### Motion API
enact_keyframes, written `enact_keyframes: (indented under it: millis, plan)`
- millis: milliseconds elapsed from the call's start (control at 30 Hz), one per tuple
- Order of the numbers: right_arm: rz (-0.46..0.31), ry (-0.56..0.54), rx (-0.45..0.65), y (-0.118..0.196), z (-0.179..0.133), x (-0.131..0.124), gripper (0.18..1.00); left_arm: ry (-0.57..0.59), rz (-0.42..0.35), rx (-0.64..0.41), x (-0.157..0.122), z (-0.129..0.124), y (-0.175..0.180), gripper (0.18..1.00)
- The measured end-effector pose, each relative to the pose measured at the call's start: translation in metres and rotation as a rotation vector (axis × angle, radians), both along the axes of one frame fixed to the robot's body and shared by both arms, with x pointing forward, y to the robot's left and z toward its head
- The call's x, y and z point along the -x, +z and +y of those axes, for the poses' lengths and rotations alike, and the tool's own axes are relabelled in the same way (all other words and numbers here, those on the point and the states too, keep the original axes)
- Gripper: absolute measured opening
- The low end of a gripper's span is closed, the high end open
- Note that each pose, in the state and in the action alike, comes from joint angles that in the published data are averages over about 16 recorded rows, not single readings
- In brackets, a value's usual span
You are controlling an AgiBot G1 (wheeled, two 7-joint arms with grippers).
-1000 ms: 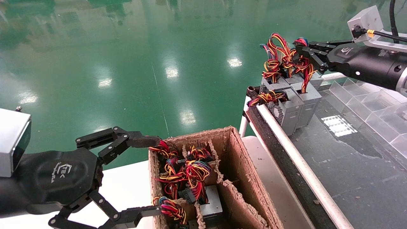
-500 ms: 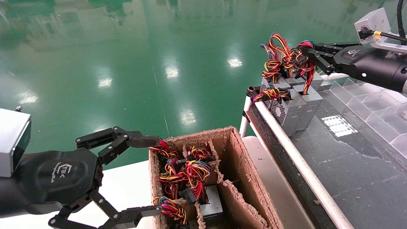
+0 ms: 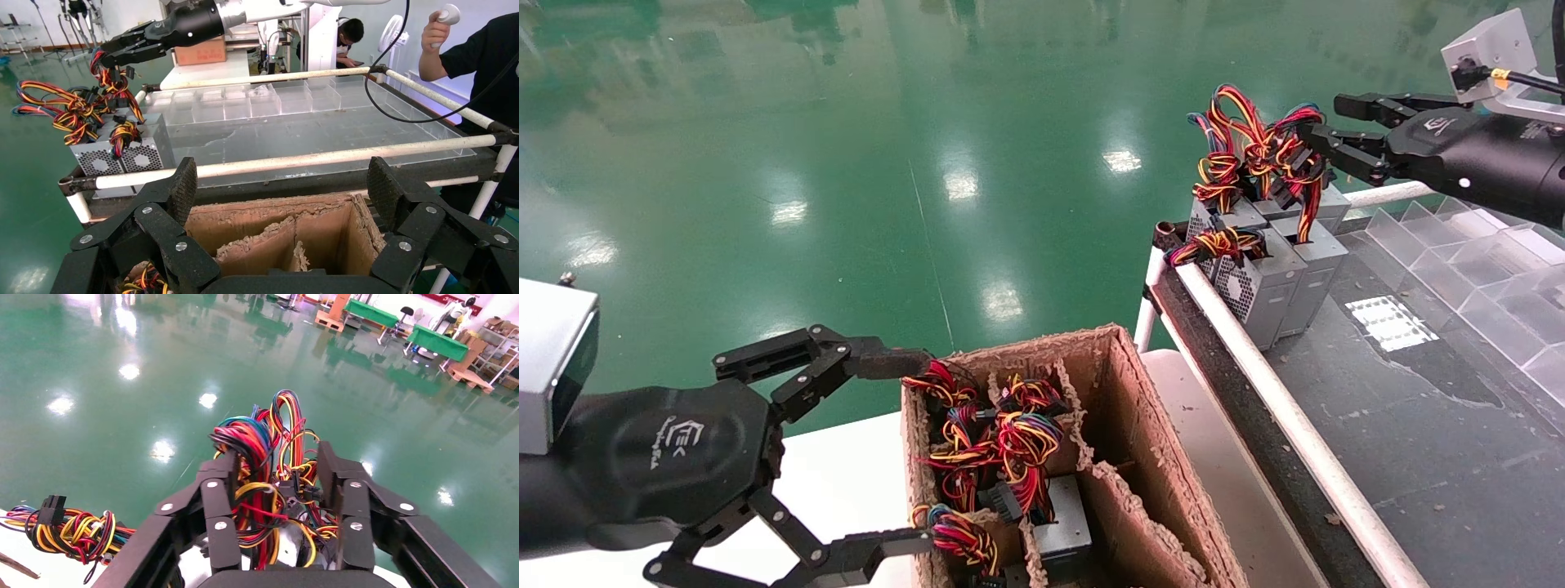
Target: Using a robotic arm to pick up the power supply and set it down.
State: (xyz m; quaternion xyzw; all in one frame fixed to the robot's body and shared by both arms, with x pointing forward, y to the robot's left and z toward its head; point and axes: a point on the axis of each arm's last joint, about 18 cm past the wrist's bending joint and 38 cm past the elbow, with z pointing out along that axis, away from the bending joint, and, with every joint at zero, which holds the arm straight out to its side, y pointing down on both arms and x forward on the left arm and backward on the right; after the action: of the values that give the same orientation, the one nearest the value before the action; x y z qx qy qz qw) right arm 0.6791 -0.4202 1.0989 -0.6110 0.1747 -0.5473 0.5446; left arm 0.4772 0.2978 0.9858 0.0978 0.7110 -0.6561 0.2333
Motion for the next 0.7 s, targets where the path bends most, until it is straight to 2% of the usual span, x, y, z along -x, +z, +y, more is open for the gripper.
enact_keyframes:
  millis: [333,700]
  plan:
    - [-0.011,0.042,0.006,0.0022,0.0036,0.0068,0.641,0.000,0.000,0.000,0.0000,0.0000,0.0000,1.001]
    - [0.021,0.060,0.045,-0.0066,0.0078,0.0071,0.857,0.000,0.000,0.000,0.0000,0.0000,0.0000,1.001]
